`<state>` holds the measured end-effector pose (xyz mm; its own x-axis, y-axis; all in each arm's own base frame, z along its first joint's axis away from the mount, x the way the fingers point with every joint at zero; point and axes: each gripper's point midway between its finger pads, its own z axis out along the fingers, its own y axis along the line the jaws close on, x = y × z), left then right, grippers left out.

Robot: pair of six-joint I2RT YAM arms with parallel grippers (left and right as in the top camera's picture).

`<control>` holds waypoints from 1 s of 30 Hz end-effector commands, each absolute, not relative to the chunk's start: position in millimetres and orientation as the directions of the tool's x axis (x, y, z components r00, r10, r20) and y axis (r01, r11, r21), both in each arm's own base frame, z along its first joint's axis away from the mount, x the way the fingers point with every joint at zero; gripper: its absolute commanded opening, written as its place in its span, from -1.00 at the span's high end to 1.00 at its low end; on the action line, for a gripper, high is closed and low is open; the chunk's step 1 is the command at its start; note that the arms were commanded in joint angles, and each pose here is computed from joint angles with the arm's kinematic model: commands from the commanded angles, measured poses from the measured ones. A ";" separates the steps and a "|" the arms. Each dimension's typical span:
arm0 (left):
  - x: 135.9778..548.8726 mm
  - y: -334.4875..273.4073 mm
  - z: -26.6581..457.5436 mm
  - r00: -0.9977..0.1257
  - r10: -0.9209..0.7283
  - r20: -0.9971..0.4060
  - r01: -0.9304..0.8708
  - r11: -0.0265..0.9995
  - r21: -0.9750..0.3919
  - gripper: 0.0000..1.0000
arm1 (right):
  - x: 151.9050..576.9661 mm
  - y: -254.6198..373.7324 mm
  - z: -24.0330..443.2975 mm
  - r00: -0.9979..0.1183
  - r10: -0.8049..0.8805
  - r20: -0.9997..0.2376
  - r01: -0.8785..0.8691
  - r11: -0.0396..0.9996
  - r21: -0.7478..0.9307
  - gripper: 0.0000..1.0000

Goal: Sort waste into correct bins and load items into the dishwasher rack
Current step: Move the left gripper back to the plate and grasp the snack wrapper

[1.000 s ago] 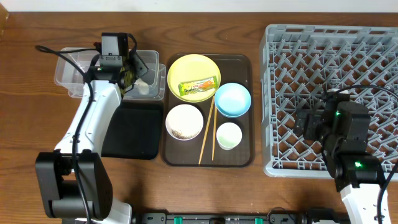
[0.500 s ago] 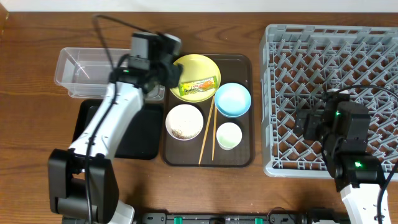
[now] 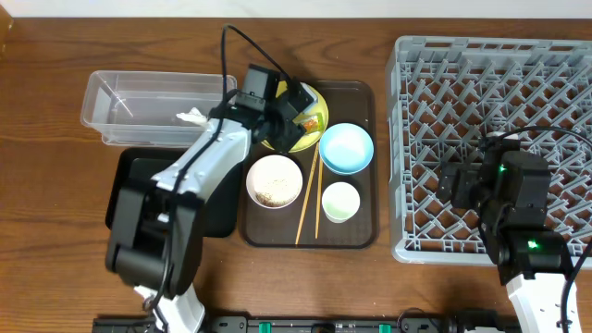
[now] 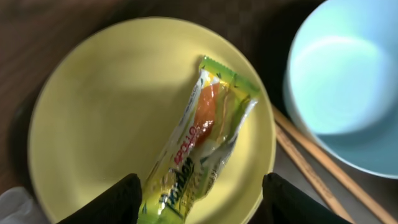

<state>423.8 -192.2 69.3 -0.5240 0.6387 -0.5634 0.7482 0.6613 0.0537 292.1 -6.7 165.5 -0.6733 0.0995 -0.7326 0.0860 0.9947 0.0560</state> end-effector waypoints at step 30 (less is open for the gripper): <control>435.0 -182.1 8.8 -0.551 0.686 -0.475 0.744 0.662 0.093 -0.04 | 294.9 -3.5 173.9 -0.661 0.085 -0.746 0.068 0.996 0.054 -0.99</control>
